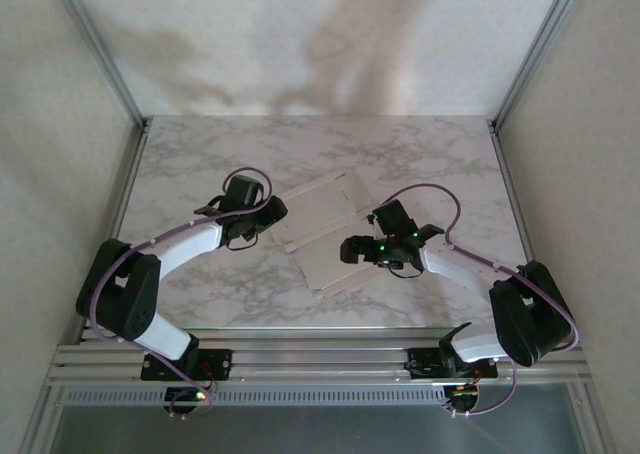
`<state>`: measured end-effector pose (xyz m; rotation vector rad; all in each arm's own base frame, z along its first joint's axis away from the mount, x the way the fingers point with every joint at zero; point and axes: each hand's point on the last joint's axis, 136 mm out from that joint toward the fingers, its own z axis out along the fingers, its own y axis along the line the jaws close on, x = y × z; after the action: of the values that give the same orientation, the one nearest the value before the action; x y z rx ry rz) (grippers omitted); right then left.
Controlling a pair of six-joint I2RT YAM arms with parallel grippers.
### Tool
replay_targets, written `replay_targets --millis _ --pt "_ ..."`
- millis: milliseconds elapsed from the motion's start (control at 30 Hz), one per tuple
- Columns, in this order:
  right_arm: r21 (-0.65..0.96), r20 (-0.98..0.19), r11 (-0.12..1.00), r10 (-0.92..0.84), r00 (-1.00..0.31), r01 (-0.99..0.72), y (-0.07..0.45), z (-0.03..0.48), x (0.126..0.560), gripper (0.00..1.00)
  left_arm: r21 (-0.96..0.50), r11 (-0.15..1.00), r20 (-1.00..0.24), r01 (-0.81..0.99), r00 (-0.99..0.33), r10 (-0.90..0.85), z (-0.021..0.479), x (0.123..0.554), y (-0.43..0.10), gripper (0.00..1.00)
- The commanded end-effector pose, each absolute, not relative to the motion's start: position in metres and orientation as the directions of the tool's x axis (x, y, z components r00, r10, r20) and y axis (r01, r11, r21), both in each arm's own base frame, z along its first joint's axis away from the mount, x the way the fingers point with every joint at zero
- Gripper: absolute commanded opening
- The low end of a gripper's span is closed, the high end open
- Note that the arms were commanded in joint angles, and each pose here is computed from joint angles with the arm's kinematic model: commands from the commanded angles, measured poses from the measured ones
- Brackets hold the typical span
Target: Fold the paper box
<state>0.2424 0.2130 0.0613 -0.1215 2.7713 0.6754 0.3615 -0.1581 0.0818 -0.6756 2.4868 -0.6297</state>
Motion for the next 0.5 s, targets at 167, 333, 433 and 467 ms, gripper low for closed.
replay_targets --millis 167,333,433,467 --pt "0.468 -0.284 0.874 0.008 -0.959 -0.132 0.216 0.054 0.242 0.99 -0.476 0.805 -0.326 -0.354 -0.779 -0.536 0.060 0.364 -0.149 0.67" --pt "0.521 -0.247 0.851 0.074 -0.966 -0.068 0.218 0.048 0.235 0.99 -0.459 0.815 -0.322 -0.354 -0.788 -0.524 0.048 0.367 -0.150 0.62" --pt "0.547 -0.228 0.837 0.109 -0.968 -0.034 0.220 0.047 0.228 0.99 -0.485 0.810 -0.330 -0.329 -0.789 -0.518 0.048 0.373 -0.156 0.60" --pt "0.554 -0.218 0.832 0.116 -0.969 -0.025 0.222 0.047 0.225 0.99 -0.497 0.807 -0.329 -0.318 -0.792 -0.515 0.048 0.376 -0.159 0.60"
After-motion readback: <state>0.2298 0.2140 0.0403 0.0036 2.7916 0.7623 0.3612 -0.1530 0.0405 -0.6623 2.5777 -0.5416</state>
